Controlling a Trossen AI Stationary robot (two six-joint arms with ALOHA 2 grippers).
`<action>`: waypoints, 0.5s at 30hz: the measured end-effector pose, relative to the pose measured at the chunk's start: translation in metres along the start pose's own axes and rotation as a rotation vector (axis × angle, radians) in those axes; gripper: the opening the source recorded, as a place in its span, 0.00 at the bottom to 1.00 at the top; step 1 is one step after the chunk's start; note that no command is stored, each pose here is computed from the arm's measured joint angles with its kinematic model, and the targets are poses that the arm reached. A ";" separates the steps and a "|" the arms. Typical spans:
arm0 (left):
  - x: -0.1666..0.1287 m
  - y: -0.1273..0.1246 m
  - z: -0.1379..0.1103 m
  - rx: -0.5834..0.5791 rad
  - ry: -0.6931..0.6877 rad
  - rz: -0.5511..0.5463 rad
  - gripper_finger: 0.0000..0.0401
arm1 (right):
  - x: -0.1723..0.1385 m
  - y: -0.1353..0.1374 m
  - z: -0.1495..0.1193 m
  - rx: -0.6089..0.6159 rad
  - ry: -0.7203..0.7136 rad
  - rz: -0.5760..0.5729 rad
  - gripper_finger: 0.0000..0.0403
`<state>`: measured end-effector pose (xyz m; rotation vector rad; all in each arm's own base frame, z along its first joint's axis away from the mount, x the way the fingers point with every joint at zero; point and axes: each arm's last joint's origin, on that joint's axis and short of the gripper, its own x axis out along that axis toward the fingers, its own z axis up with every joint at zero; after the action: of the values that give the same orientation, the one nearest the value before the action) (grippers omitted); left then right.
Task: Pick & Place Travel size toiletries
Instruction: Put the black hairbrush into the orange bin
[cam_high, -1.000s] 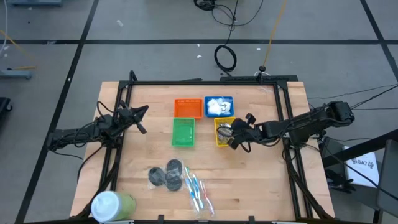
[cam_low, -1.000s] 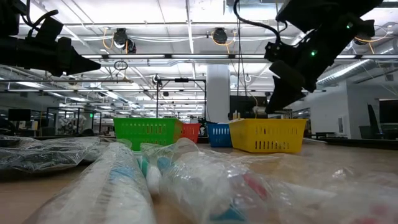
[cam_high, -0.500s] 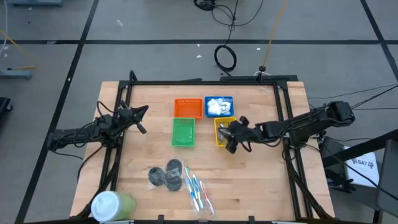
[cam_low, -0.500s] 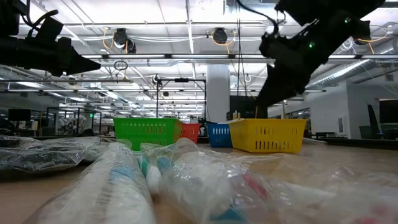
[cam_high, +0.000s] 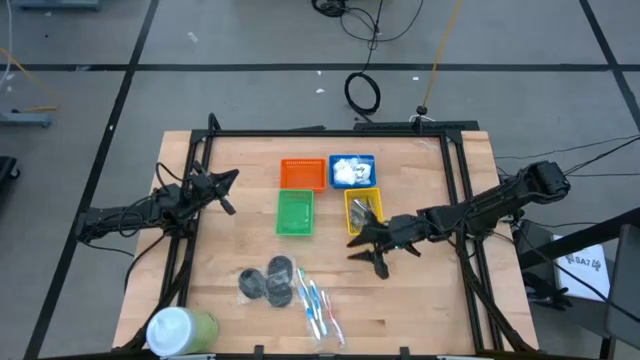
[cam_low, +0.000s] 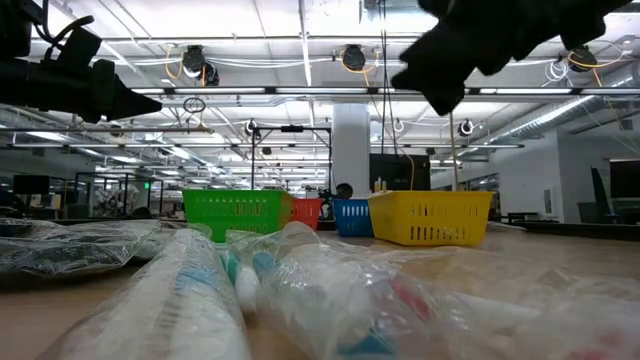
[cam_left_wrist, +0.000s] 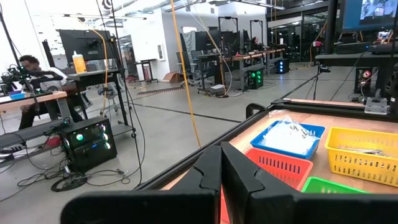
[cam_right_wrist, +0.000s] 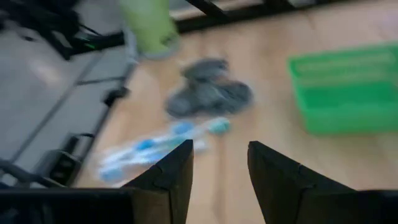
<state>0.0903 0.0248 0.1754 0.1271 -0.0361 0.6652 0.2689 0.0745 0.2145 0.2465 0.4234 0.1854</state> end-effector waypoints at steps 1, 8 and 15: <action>0.000 0.000 0.000 0.000 0.000 0.000 0.00 | 0.001 0.006 0.000 -0.015 -0.022 0.025 0.35; 0.000 0.000 0.000 0.000 0.000 0.000 0.00 | 0.016 0.039 -0.007 -0.102 -0.140 0.169 0.35; 0.000 0.000 0.000 0.000 0.000 0.000 0.00 | 0.022 0.049 -0.017 -0.169 -0.135 0.199 0.35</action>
<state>0.0903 0.0248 0.1755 0.1271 -0.0365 0.6653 0.2755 0.1298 0.2041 0.1340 0.2465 0.3959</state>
